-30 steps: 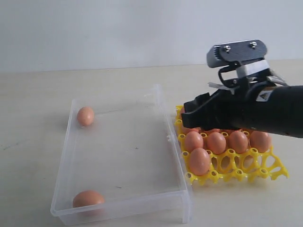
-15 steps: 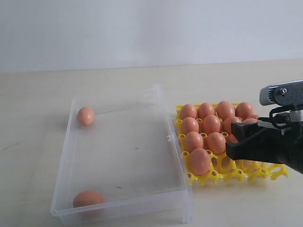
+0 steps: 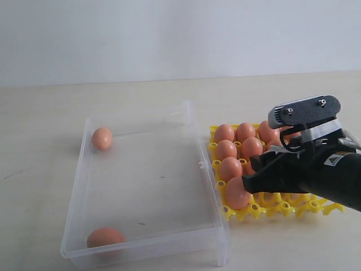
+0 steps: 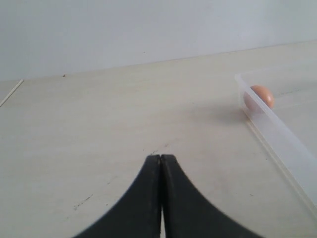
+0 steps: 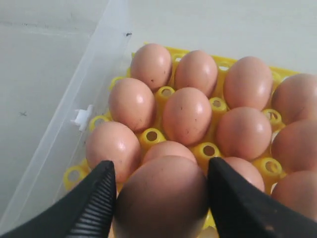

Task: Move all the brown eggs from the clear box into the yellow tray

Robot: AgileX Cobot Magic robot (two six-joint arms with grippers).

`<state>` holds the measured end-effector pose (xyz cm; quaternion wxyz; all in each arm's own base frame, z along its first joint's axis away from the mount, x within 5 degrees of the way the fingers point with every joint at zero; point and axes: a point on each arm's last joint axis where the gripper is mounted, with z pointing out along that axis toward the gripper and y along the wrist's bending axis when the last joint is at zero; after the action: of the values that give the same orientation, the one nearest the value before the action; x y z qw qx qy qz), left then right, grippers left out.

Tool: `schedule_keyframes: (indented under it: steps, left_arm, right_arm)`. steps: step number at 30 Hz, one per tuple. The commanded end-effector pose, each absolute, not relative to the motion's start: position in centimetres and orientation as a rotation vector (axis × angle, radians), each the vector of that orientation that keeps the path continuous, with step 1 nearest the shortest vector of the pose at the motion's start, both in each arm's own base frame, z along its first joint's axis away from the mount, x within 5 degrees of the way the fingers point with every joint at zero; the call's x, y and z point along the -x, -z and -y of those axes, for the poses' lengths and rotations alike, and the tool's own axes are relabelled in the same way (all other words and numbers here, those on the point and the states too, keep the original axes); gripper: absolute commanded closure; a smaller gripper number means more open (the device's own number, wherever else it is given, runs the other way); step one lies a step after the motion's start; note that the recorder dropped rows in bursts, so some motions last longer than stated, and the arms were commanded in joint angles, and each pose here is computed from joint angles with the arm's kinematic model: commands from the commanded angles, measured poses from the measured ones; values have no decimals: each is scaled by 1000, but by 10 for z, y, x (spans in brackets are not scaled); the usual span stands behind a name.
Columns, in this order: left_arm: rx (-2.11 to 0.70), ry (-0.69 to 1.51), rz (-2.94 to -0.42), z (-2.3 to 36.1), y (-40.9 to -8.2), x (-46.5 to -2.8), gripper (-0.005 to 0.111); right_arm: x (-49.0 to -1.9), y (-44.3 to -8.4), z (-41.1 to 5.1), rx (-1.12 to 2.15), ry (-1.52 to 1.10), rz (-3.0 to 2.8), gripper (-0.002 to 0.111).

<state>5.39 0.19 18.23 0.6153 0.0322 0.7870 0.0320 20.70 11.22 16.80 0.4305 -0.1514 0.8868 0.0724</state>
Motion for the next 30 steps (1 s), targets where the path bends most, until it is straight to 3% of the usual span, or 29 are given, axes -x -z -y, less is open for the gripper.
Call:
schedule_keyframes:
  steps: [1,30]
  left_arm:
    - [-73,-70,-1796,-2,-185,-54,107]
    - [-73,-70,-1796,-2,-185,-54,107]
  right_arm:
    - [-211,-162,-115,419,-162,-2235,108]
    - [-219,-138,-115,425,-85,-2277,108]
